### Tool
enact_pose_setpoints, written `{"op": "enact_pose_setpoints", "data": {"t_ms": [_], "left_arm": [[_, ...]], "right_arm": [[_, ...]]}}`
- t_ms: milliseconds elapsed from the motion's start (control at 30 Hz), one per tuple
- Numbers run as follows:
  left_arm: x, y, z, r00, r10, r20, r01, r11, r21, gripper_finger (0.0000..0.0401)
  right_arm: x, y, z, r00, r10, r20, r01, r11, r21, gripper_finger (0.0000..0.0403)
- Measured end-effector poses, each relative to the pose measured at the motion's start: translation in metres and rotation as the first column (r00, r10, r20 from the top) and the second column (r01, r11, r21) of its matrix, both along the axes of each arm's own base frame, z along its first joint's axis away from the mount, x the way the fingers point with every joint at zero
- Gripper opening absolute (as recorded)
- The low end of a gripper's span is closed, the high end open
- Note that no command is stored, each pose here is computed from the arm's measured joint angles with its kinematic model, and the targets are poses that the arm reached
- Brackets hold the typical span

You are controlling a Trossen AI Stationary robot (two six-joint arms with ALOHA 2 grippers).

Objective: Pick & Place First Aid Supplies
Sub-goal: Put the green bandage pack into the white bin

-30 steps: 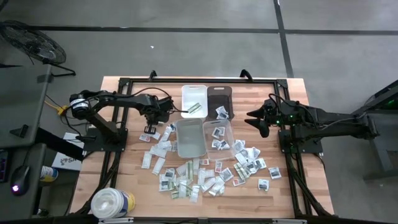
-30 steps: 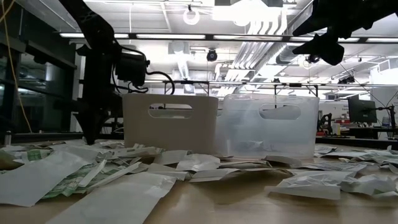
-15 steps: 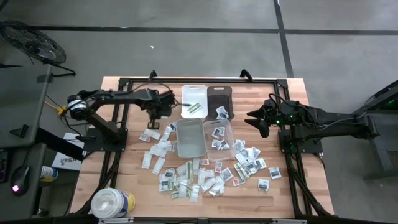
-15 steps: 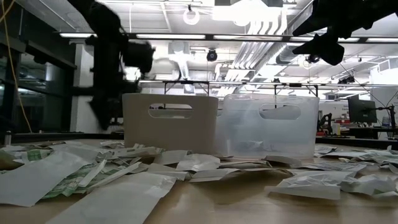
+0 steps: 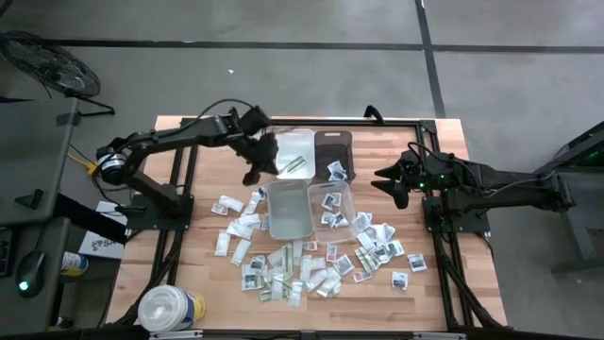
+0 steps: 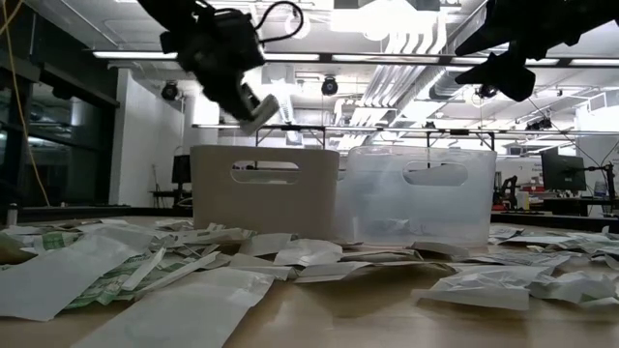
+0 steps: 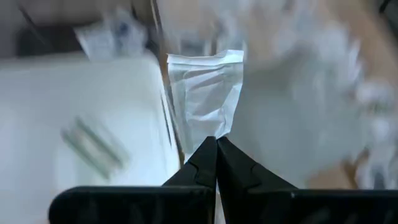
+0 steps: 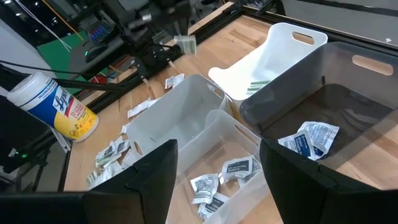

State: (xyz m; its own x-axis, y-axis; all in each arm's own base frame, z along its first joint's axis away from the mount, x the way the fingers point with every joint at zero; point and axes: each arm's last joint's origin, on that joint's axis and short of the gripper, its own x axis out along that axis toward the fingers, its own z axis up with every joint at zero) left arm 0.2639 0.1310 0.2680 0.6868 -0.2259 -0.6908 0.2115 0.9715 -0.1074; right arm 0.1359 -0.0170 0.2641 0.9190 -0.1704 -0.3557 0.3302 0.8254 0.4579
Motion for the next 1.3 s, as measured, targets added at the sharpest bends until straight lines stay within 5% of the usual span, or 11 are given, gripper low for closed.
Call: {"op": "enact_pose_setpoints", "data": {"t_ms": [167,367,833,1300], "left_arm": [[0.000,0.021,0.009,0.987,0.073,0.142,-0.055,0.990,-0.127,0.0000],[-0.003,0.033,0.015,0.972,0.134,0.193,-0.102,0.980,-0.170,0.0000],[0.018,0.053,-0.032,0.904,0.425,-0.041,-0.426,0.905,-0.014,0.0000],[0.021,0.055,-0.035,0.917,0.397,-0.019,-0.397,0.918,-0.002,0.0025]], "right_arm": [[0.000,0.000,0.000,1.000,0.007,-0.003,-0.007,1.000,-0.016,0.0222],[0.000,0.000,0.000,1.000,0.013,-0.004,-0.013,1.000,-0.020,0.0222],[0.000,0.000,0.000,1.000,0.021,-0.009,-0.021,0.999,-0.042,0.0222],[0.000,0.000,0.000,1.000,0.018,-0.007,-0.019,0.999,-0.036,0.0222]]}}
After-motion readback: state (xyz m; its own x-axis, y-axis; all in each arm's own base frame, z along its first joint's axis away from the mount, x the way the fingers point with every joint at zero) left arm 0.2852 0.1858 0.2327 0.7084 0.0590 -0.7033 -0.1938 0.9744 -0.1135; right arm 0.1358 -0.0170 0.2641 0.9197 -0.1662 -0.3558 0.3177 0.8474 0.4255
